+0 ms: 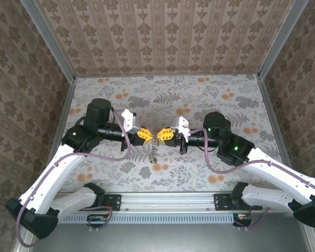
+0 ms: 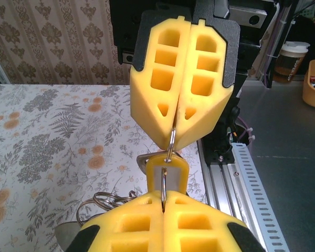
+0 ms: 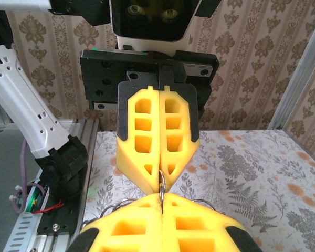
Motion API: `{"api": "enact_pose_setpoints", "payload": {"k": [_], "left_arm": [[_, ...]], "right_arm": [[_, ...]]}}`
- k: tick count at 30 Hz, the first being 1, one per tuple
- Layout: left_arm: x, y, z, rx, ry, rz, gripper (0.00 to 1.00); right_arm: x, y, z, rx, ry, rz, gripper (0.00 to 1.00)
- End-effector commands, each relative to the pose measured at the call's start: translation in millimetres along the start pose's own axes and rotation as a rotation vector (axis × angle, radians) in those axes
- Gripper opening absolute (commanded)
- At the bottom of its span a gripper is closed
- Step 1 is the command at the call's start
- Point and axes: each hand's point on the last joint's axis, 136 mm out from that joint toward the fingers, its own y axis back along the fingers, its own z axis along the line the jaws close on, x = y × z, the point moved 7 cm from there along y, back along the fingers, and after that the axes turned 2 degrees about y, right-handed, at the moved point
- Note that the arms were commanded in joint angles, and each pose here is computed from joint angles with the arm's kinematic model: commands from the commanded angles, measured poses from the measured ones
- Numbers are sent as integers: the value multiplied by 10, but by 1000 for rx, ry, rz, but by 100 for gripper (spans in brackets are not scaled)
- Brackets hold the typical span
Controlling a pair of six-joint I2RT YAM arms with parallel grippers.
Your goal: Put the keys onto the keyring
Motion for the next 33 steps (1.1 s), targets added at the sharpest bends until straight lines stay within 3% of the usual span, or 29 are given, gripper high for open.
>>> {"api": "enact_pose_setpoints", "payload": {"k": [1,33], "left_arm": [[-37,29,-51,7,-46,-22,0],[-42,26,-50,7,-49,-24,0]], "right_arm": [[-82,15,-23,-2,-5,-19,0],[-101,-8,-14,-35,-13,-22,0]]}}
